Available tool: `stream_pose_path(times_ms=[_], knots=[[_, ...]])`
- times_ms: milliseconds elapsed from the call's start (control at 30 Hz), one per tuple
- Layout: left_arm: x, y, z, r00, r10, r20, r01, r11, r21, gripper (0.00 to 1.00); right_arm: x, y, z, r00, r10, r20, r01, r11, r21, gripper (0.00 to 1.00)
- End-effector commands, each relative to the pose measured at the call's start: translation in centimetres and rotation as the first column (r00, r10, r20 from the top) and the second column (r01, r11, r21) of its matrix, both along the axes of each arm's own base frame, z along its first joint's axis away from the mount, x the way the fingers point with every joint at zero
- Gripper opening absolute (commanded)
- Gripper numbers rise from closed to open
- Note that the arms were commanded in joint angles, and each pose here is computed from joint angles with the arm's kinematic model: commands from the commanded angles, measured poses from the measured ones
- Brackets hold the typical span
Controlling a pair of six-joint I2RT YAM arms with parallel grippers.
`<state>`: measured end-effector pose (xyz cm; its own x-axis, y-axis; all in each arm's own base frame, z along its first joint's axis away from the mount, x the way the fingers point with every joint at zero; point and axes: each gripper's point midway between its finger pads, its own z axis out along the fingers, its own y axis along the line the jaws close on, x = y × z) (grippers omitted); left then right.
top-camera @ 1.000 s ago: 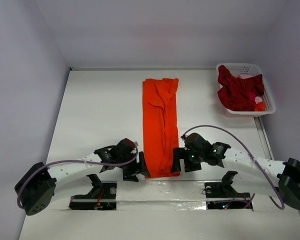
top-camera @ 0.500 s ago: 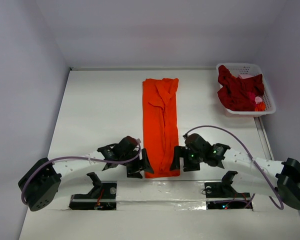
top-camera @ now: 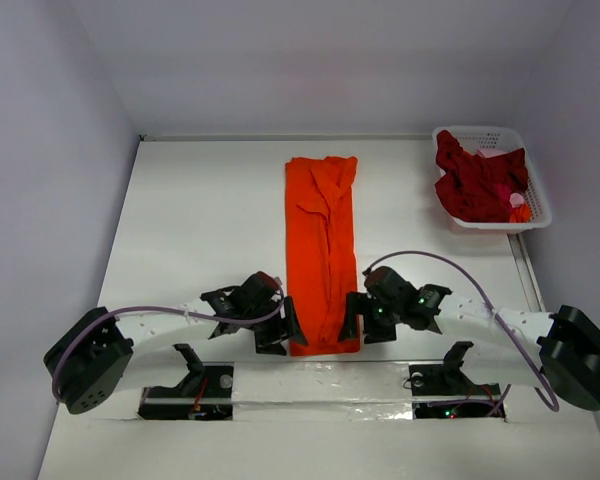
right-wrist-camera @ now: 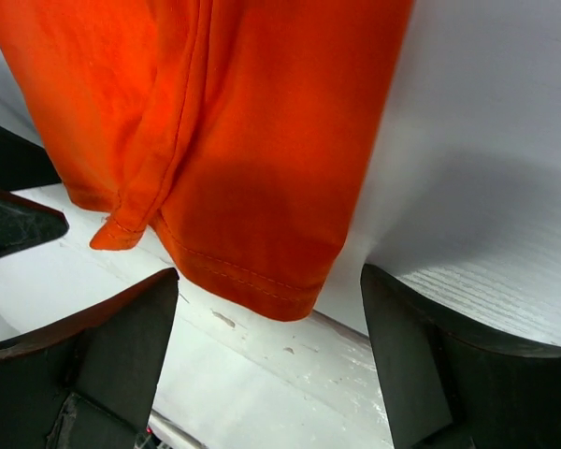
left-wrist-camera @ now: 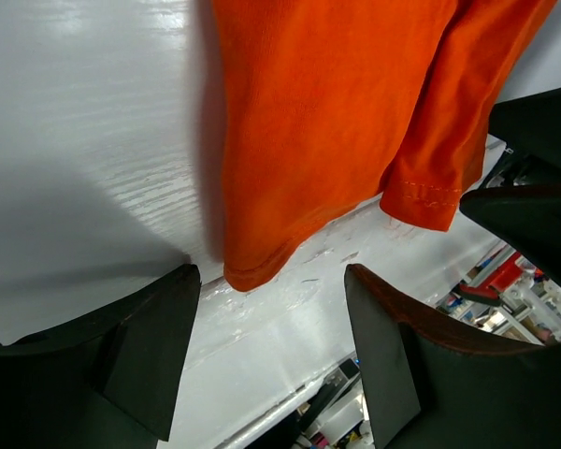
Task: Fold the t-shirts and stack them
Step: Fold the tshirt
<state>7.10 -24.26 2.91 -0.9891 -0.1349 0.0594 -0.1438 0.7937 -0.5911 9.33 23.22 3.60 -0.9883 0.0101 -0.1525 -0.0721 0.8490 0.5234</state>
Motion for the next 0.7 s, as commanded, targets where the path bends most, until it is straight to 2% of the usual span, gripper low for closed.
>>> stream_pose_path(times_ms=[0, 167, 467, 667], knots=[[-0.6, 0.5, -0.9, 1.000, 0.004, -0.016, -0.004, 1.000, 0.008, 0.61, 0.3, 0.5, -0.1, 1.000, -0.010, 0.016, 0.010, 1.000, 0.018, 0.84], [-0.8, 0.8, -1.2, 1.000, 0.011, -0.022, -0.011, 1.000, 0.004, 0.59, 0.5, 0.6, 0.3, 0.999, -0.017, 0.027, 0.017, 1.000, 0.025, 0.82], [-0.8, 0.9, -1.9, 0.999, 0.017, -0.027, -0.016, 1.000, 0.020, 0.56, 1.0, 0.8, 0.7, 0.999, -0.023, 0.041, 0.023, 0.999, 0.022, 0.72], [-1.0, 1.1, -2.7, 0.999, 0.018, -0.039, -0.016, 0.999, 0.031, 0.52, 1.0, 1.0, 0.5, 0.999, -0.018, 0.035, 0.017, 1.000, 0.025, 0.70]])
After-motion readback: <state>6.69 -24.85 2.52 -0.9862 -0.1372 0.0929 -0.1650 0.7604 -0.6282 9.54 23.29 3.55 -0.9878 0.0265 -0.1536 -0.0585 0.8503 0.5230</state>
